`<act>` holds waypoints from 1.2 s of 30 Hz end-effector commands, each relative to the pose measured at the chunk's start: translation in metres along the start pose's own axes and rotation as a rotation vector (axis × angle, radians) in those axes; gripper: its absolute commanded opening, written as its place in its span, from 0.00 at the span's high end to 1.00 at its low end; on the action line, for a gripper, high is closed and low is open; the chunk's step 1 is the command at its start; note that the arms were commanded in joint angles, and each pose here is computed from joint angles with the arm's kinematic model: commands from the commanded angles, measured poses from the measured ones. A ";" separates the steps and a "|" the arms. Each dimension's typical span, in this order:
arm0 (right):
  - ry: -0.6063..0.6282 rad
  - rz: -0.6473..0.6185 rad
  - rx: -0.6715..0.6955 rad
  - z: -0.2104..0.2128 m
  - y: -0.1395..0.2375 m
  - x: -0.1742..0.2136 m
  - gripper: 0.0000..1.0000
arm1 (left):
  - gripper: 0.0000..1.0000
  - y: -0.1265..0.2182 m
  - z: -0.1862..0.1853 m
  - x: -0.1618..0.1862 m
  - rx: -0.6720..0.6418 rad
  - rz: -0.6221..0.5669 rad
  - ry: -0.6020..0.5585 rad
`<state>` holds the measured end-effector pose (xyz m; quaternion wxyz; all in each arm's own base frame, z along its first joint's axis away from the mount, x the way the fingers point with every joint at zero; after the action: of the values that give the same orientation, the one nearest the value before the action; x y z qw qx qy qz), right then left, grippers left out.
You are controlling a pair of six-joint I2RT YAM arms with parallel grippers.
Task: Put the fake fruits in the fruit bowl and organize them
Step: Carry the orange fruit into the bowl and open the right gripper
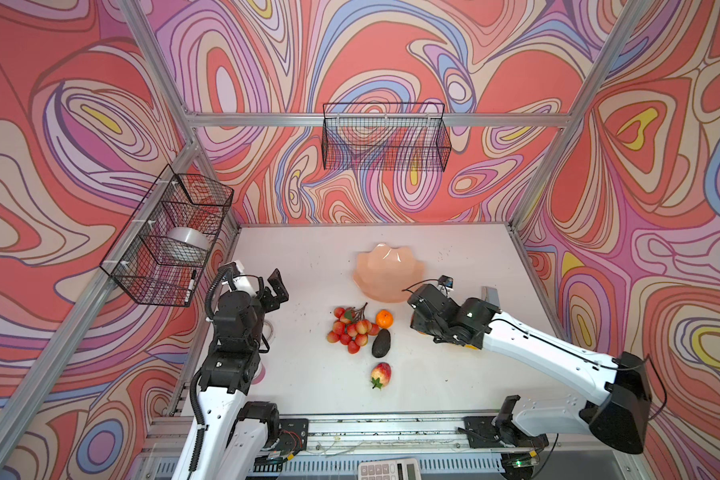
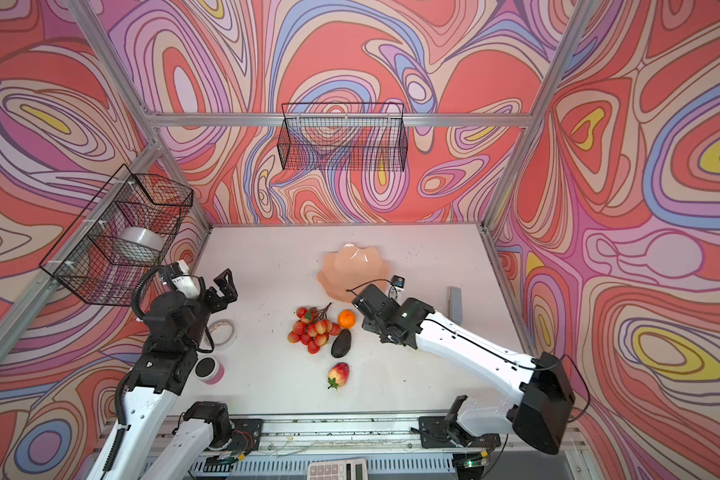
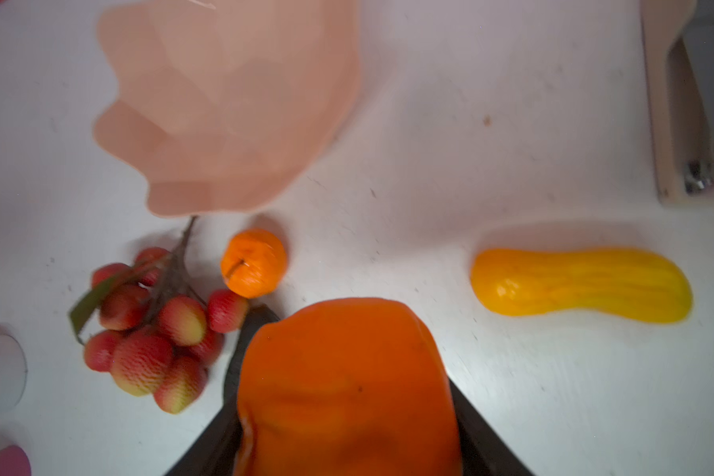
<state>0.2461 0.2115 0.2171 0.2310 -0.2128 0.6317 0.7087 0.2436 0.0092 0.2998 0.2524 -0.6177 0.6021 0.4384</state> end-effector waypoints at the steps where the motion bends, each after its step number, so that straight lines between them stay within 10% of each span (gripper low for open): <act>1: 0.163 -0.168 0.010 0.034 -0.014 -0.058 0.48 | 0.00 0.001 0.001 -0.003 -0.015 -0.003 0.017; 17: 0.271 0.055 -0.080 0.059 -0.197 -0.105 0.47 | 0.04 -0.005 -0.003 0.006 0.005 0.078 0.003; 22: 0.288 0.071 -0.058 0.057 -0.217 -0.100 0.44 | 0.10 0.006 -0.015 0.023 0.065 0.284 -0.024; 30: 0.232 0.042 -0.083 0.049 -0.210 -0.113 0.18 | 0.18 0.047 -0.021 0.065 0.173 0.585 0.087; 36: 0.173 -0.194 -0.135 0.041 -0.122 -0.167 0.02 | 0.19 0.067 -0.022 0.105 0.176 0.749 0.050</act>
<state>0.4540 0.2626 0.1371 0.1459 -0.2932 0.6264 0.7073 0.1898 -0.0646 0.2664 0.1709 -0.3893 0.8062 0.4115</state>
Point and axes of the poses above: each gripper's point midway between its finger pads, its own y axis back along the fingers, its own z axis along the line the jaws close on, x = y × z, the point moved 5 cm from there along y, back along the fingers, and after that the axes turned 13 degrees about y, right-handed, at the moved point
